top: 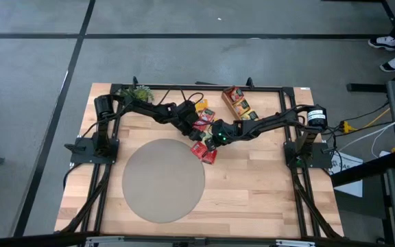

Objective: Pick & Place Tea
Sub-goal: Put the yellow tea bag into the bottom section of the wooden organizer

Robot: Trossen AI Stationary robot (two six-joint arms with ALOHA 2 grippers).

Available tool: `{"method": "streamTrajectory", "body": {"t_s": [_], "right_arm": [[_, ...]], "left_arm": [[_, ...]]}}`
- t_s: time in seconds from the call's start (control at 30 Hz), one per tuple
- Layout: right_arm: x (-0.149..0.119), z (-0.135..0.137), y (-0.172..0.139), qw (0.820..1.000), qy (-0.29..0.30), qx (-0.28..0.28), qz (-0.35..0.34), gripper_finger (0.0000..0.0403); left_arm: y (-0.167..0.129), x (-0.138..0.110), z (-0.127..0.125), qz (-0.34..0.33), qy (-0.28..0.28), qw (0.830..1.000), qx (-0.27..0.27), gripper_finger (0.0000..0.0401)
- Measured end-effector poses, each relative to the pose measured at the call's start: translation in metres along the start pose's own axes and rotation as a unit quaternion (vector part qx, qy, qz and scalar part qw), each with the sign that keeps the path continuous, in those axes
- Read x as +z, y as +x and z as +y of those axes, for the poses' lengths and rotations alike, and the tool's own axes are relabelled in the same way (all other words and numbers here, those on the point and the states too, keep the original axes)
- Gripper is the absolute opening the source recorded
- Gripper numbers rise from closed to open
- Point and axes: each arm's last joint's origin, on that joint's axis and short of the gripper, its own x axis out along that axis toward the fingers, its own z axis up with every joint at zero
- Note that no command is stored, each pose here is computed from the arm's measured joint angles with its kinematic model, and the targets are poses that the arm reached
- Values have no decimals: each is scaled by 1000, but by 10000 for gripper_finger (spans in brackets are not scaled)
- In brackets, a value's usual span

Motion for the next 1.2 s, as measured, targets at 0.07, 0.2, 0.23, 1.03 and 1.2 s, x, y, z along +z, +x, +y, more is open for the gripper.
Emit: {"method": "streamTrajectory", "body": {"t_s": [0.07, 0.2, 0.23, 1.03, 1.2], "right_arm": [[0, 0, 0, 1000, 0, 1, 0, 4], [1, 1, 0, 1000, 1, 10, -4, 4], [1, 2, 0, 1000, 1, 13, -5, 4], [13, 22, -14, 987, -30, 156, -14, 38], [21, 36, -21, 970, -42, 236, -28, 53]], "left_arm": [[0, 1, -1, -7, 5, 1000, -6, 190], [1, 3, -2, -19, 3, 1000, -10, 178], [1, 3, -2, -20, 3, 1000, -8, 170], [-35, -6, -14, 28, 97, 994, 36, 2], [-56, -11, -30, 38, 161, 986, 31, 2]]}}
